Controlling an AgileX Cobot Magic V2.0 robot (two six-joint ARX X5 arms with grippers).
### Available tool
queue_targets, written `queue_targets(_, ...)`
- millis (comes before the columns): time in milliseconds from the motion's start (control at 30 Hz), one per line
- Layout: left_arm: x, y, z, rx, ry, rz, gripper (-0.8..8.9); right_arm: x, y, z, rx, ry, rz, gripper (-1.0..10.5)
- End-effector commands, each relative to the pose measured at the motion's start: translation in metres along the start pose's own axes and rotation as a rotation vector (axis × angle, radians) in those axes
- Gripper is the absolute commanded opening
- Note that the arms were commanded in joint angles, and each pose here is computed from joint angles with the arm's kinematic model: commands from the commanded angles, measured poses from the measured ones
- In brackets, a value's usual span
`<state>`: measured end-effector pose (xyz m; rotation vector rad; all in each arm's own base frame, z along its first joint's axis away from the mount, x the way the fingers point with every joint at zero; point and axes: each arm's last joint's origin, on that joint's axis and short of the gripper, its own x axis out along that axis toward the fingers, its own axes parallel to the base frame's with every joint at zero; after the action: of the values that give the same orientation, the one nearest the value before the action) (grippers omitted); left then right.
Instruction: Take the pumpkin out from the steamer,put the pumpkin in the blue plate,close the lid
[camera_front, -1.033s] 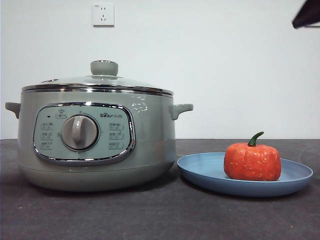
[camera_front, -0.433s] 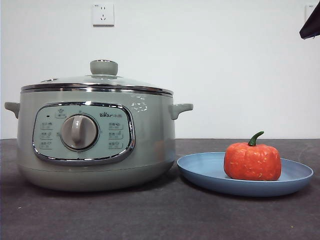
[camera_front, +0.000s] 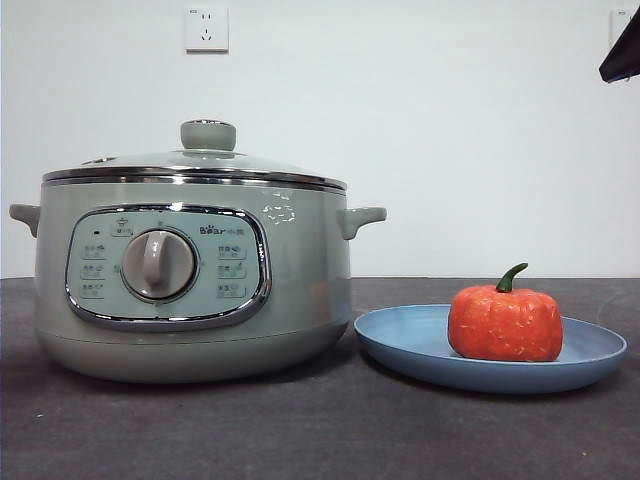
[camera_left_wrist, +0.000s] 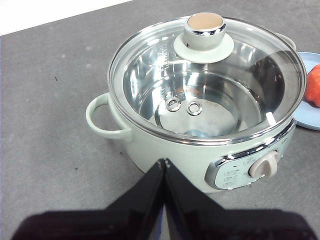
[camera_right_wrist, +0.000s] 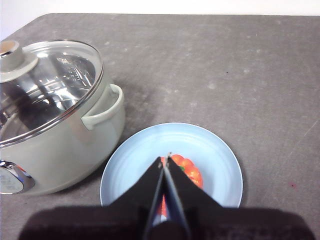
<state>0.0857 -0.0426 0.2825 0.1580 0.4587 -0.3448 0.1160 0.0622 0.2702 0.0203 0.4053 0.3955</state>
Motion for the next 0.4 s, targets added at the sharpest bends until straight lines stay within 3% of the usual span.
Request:
queue_targets(33,-0.011,0.005,-0.001,0.008,-0.060,0.051,-0.03,0.001,0.000,-0.002,0.009,0.001,-0.001,-0.2)
queue_targets(167,-0.025,0.013,-0.008,-0.060,-0.272,0.073,-0.03,0.001,0.000,-0.002,0.009,0.001,-0.002,-0.2)
queue_targets(233,-0.025,0.018,-0.018,-0.085,-0.380,0.137,-0.03,0.001,0.000,-0.002,0.009,0.001,-0.002,-0.2)
queue_targets(400,0.001,0.028,-0.055,-0.117,-0.463,0.292,-0.03,0.001,0.000,-0.002,0.009,0.002,-0.002,-0.2)
